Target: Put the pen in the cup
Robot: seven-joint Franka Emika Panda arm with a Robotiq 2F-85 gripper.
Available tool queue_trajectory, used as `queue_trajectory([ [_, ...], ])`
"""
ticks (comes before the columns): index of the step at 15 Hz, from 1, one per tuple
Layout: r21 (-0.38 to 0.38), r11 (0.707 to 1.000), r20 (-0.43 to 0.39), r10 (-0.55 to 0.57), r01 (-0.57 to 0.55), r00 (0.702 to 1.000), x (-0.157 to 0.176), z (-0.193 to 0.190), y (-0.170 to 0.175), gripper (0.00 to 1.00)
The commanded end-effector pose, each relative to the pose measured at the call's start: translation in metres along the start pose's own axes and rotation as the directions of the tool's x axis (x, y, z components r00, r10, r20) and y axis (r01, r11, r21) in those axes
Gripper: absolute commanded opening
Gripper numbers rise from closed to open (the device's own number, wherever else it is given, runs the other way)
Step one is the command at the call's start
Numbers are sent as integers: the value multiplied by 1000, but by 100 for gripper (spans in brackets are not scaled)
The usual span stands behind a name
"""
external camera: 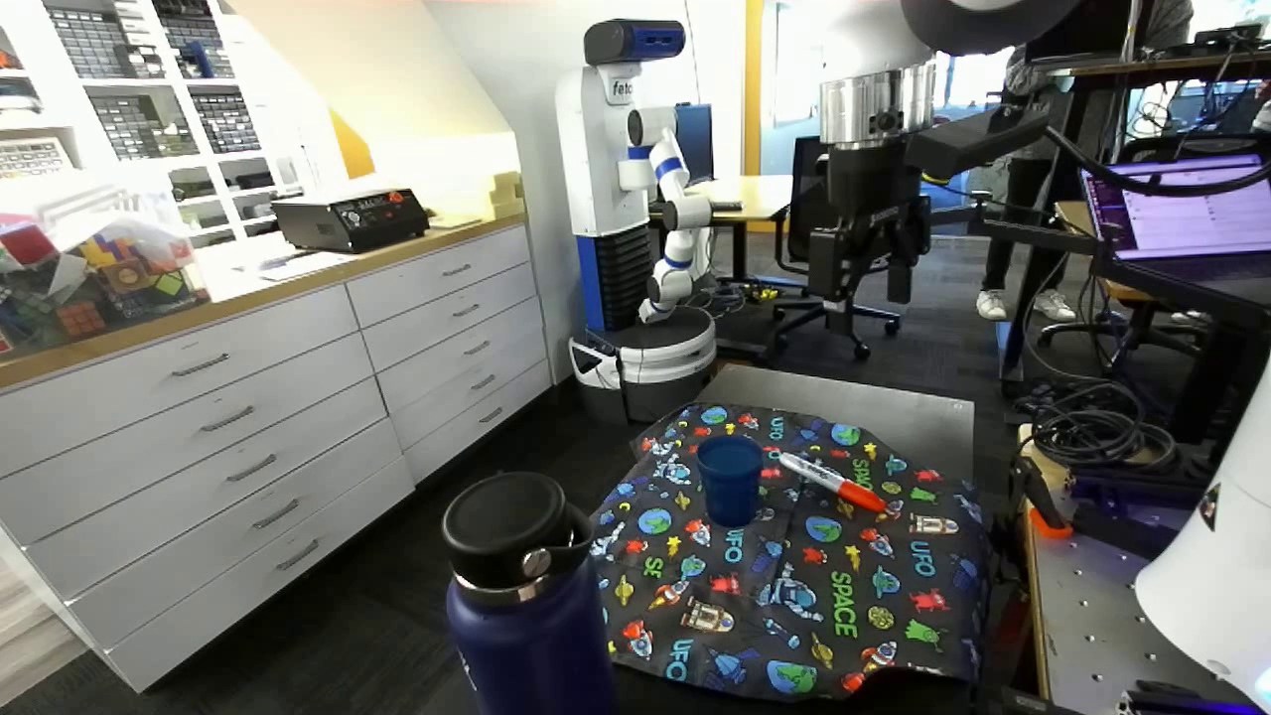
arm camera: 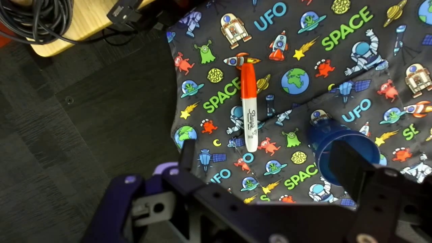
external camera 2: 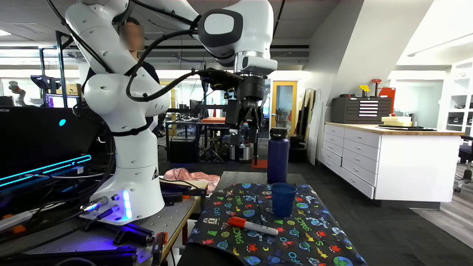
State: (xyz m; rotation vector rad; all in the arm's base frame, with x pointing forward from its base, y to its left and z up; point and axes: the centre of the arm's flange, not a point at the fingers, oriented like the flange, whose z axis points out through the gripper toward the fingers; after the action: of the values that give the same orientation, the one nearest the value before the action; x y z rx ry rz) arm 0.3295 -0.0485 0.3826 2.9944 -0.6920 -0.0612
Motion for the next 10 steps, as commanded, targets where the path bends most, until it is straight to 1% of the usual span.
queue_trajectory([
  [1,-3,1000,3,-16,16,1000,-7,6,7,100],
  [5,-2,997,-9,-76,76,997,-10,12,11,100],
  [10,10,995,1,-97,97,995,-10,25,21,100],
])
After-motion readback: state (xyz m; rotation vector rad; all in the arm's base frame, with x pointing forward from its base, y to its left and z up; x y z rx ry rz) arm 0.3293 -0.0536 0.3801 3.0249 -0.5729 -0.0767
